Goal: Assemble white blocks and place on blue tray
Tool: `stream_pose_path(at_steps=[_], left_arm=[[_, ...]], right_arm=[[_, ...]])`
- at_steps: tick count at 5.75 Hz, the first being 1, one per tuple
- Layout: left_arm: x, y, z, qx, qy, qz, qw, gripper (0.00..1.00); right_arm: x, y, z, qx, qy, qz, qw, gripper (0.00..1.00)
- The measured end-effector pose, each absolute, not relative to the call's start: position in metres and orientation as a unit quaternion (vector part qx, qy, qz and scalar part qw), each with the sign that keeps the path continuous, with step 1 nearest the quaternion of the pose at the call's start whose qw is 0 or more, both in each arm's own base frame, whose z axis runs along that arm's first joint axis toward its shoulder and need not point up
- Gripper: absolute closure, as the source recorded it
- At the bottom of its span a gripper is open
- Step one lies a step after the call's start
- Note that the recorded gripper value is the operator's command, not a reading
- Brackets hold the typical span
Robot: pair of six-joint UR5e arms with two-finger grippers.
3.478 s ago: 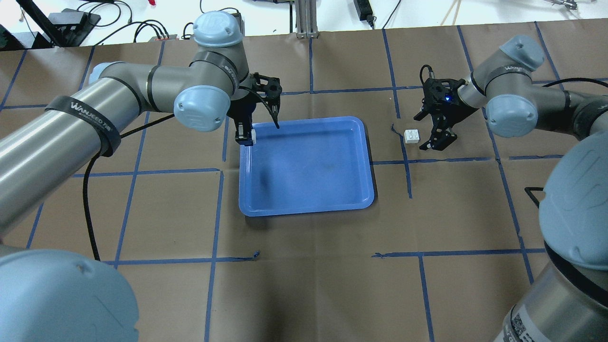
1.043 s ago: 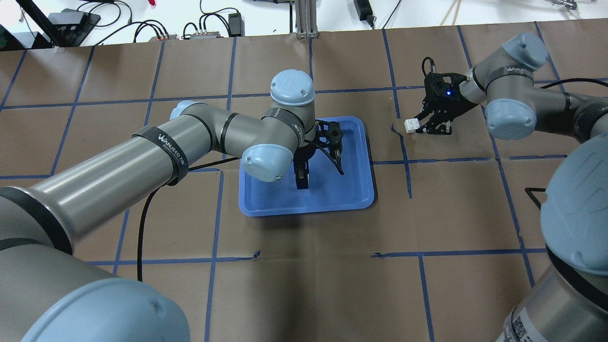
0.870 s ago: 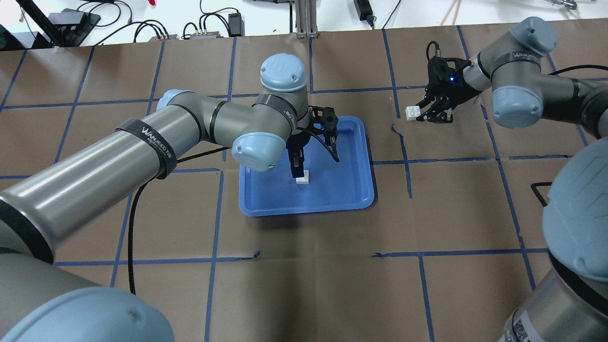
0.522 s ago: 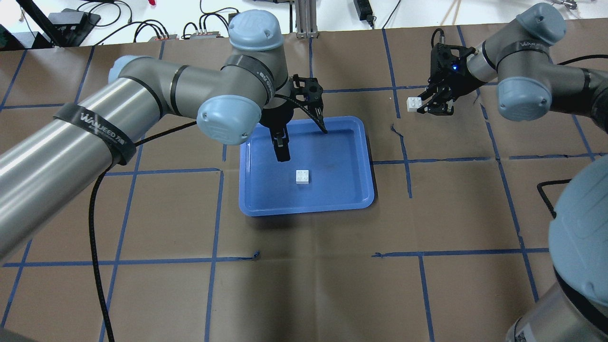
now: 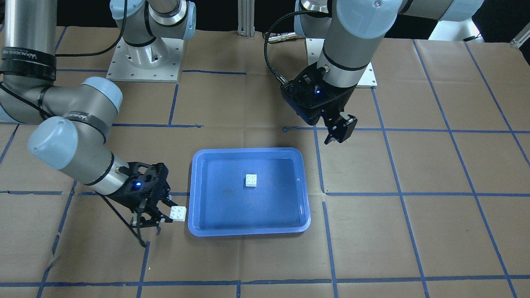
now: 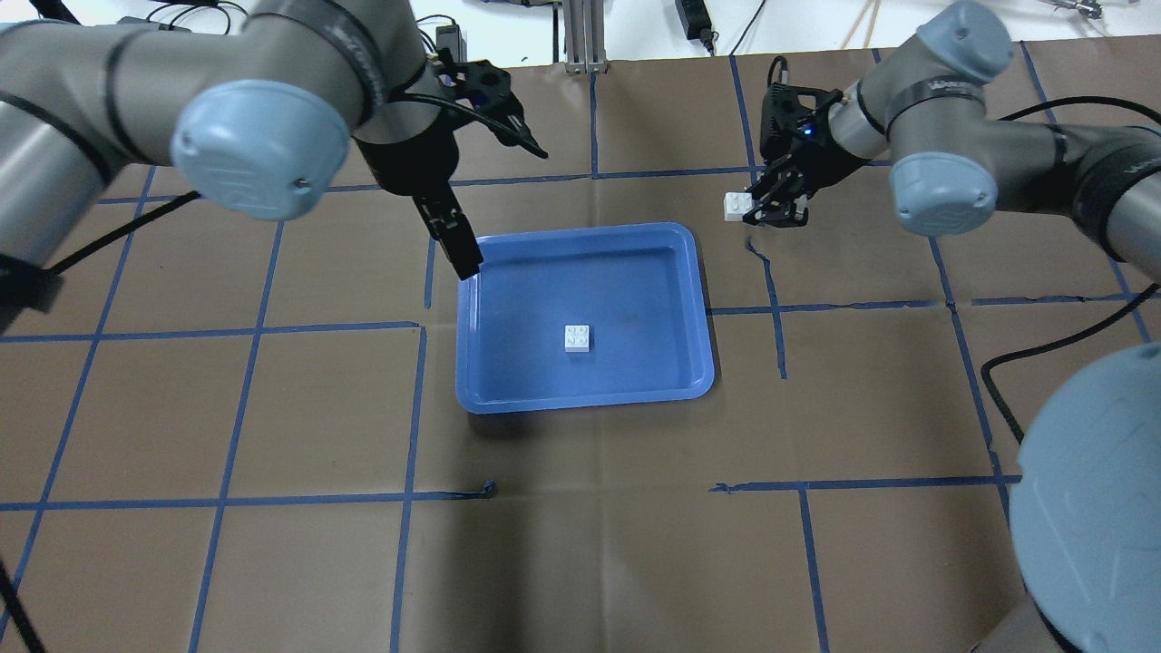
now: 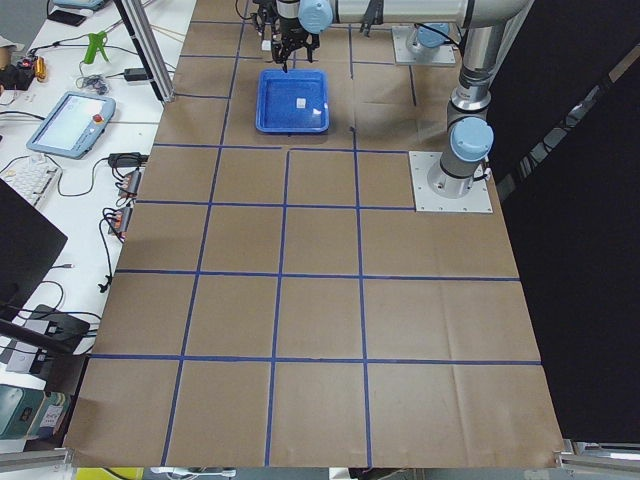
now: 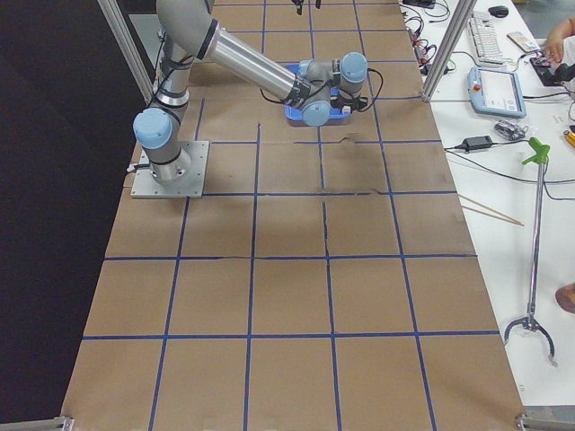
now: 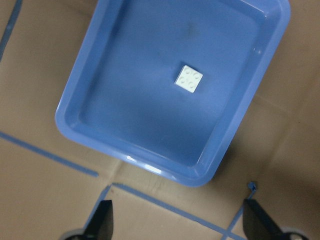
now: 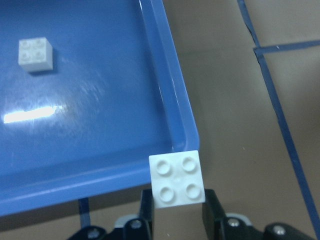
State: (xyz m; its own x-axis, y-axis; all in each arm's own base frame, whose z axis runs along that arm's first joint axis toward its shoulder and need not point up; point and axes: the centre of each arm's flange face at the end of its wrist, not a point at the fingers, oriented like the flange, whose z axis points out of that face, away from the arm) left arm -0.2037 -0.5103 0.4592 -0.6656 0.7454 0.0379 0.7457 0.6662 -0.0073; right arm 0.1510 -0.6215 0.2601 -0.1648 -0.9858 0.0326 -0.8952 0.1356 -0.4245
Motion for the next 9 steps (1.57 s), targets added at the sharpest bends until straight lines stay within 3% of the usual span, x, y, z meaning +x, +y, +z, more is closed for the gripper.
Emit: stream_pose_path(at_steps=[4,9], left_arm=[[-0.155,-0.491,0.518,-0.026,-0.999,0.04,0.013,0.01],[-0.154,-0.478,0.526,0.028,-0.998,0.057,0.019,0.01]], right_arm=[[0.261,-0.562,0.232,-0.65,0.73,-0.179,0.11,0.79],[0.261,-0.52,0.185,-0.653,0.729,-0.174,0.111,0.79]])
